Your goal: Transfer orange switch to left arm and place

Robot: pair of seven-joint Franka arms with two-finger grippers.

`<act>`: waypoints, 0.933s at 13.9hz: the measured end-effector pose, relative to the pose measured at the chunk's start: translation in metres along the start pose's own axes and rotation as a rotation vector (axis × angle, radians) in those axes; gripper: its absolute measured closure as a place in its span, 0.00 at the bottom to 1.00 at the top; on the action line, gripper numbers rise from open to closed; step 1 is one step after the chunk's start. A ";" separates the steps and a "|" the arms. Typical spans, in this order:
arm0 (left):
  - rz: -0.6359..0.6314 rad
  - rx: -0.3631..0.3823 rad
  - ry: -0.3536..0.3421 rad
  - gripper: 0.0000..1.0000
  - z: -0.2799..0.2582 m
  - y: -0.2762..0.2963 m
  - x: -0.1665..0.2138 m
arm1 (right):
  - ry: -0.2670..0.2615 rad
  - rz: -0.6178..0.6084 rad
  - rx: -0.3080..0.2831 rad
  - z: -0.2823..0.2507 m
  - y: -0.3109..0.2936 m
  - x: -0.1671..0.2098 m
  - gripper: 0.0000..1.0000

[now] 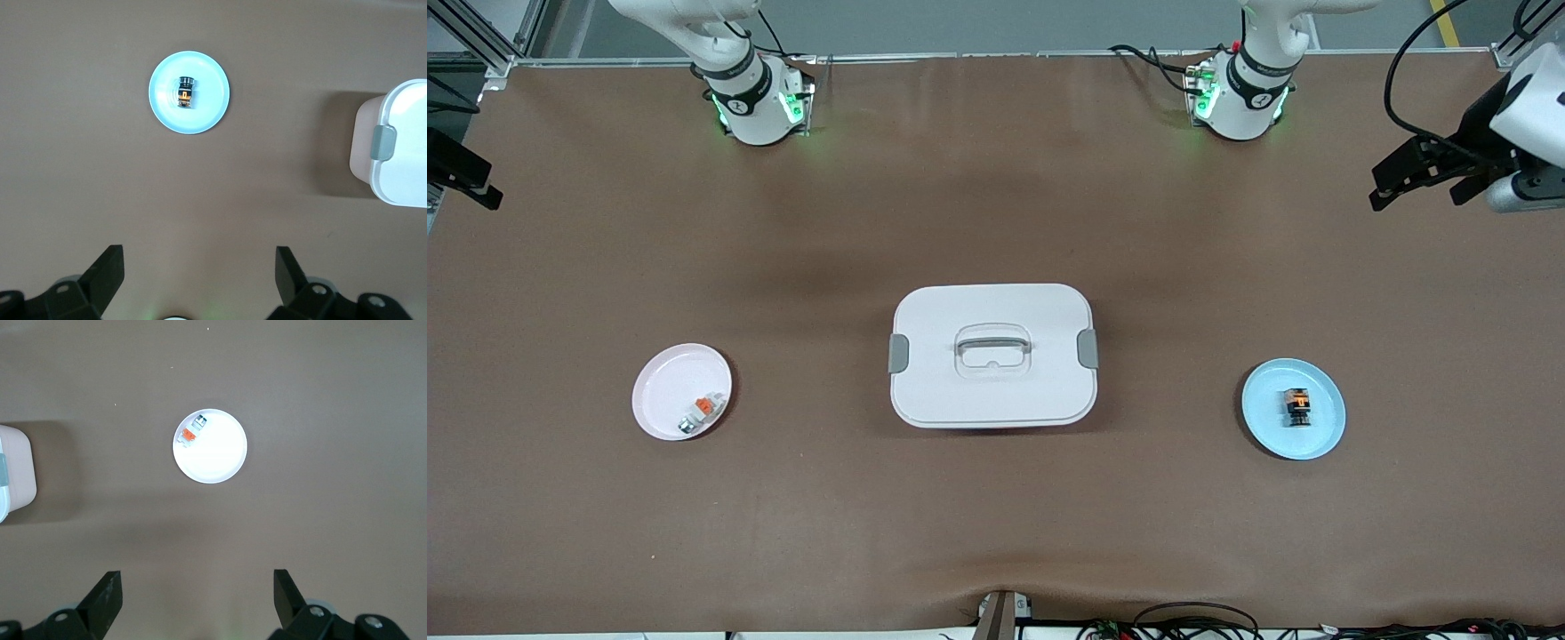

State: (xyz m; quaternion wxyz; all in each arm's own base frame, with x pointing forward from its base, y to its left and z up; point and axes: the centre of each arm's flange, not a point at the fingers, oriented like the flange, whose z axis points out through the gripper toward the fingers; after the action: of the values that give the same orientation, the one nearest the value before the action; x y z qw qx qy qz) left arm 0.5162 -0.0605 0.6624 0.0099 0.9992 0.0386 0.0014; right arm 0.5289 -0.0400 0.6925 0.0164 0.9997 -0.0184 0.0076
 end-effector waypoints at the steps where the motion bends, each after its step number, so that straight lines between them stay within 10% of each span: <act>1: -0.003 0.012 -0.003 0.00 -0.004 -0.003 -0.002 | 0.000 0.002 0.000 0.000 0.001 0.000 0.00; 13: 0.092 0.054 -0.002 0.00 -0.012 -0.011 0.001 | -0.001 0.033 0.004 0.001 0.018 -0.001 0.00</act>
State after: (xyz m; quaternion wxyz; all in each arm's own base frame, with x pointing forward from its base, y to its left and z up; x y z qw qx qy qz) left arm 0.5163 -0.0488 0.6744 -0.0171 0.9998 -0.0074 -0.0002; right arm 0.5272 -0.0579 0.6925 0.0140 0.9993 -0.0349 0.0074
